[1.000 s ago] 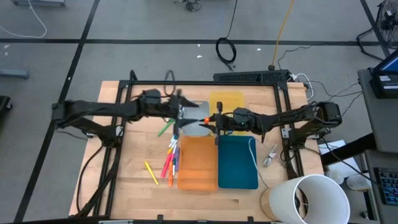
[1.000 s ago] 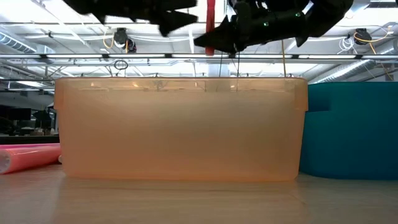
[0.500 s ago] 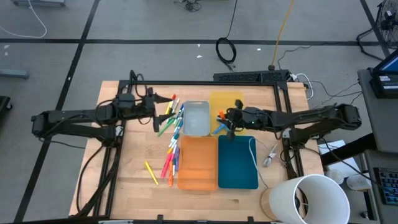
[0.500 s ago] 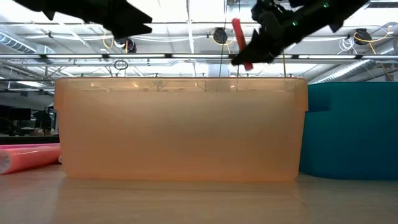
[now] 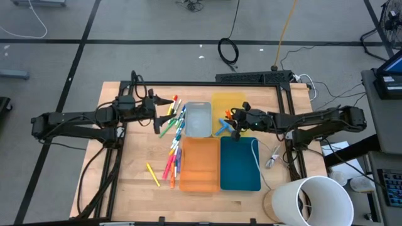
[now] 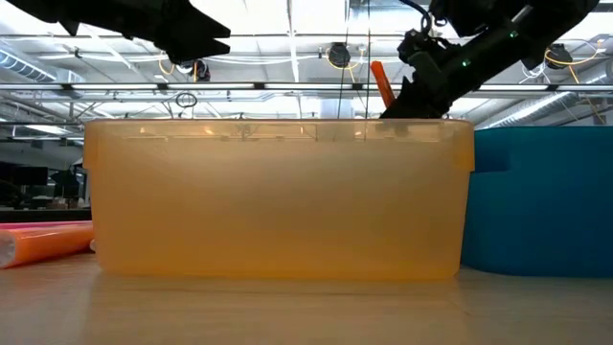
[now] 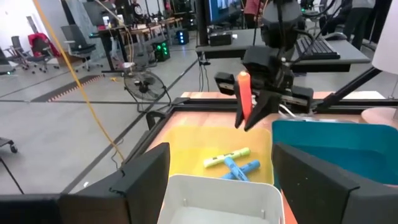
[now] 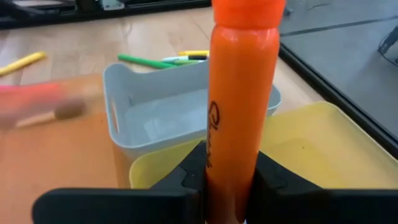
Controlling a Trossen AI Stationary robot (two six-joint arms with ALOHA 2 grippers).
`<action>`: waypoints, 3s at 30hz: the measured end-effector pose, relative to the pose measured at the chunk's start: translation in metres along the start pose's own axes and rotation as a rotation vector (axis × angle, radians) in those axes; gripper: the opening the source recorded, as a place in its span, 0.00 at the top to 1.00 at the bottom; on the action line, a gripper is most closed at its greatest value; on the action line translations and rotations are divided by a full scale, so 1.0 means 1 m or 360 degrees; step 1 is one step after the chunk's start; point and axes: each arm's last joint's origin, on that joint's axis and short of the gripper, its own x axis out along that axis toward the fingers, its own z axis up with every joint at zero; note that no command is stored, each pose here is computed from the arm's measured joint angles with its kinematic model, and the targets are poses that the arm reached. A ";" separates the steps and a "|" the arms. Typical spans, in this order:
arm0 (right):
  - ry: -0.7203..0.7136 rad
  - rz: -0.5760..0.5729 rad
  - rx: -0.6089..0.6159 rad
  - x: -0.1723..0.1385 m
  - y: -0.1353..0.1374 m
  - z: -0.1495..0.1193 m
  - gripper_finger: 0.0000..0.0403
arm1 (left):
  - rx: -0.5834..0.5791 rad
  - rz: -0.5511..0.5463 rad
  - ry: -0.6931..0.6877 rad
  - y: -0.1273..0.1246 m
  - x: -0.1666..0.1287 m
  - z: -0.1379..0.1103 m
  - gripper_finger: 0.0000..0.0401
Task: Pick & Place Markers
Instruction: Put the orange highlighter pen into the yellow bin, then put the violet highlighter pen into the yellow bin
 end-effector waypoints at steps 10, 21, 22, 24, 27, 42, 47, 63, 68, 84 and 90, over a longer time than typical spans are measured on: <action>-0.0005 -0.0016 0.0008 0.000 -0.002 0.000 0.84 | -0.0008 0.0000 -0.0005 0.000 0.000 0.000 0.30; -0.0026 -0.0101 0.0093 0.000 -0.003 0.001 0.83 | -0.0012 0.0000 -0.0006 0.000 0.000 0.000 0.30; -0.0026 -0.0101 0.0093 0.000 -0.003 0.001 0.83 | -0.0012 0.0000 -0.0006 0.000 0.000 0.000 0.30; -0.0026 -0.0101 0.0093 0.000 -0.003 0.001 0.83 | -0.0012 0.0000 -0.0006 0.000 0.000 0.000 0.30; -0.0022 -0.0096 0.0090 0.000 -0.003 0.001 0.83 | -0.0012 -0.0001 -0.0006 0.000 0.000 0.000 0.30; -0.0030 -0.0249 0.0102 0.001 -0.010 0.001 0.53 | -0.0012 -0.0002 -0.0006 0.000 0.000 0.000 0.30; -0.0030 -0.0248 0.0098 0.001 -0.010 0.001 0.47 | -0.0012 -0.0002 -0.0006 0.000 0.000 0.000 0.30; -0.0051 -0.0251 0.0090 0.001 -0.011 0.003 0.47 | -0.0350 -0.0813 0.0761 -0.068 -0.008 -0.040 0.30; -0.0101 -0.0242 0.0106 0.001 -0.011 0.006 0.48 | -0.0263 -0.0665 0.0960 -0.114 -0.008 -0.051 0.30; -0.0120 -0.0237 0.0130 0.001 -0.011 0.007 0.48 | 0.0116 -0.0278 0.1179 -0.161 0.032 -0.117 0.30; -0.0118 -0.0238 0.0130 0.001 -0.011 0.007 0.48 | 0.0239 -0.0323 0.1226 -0.164 0.036 -0.128 0.30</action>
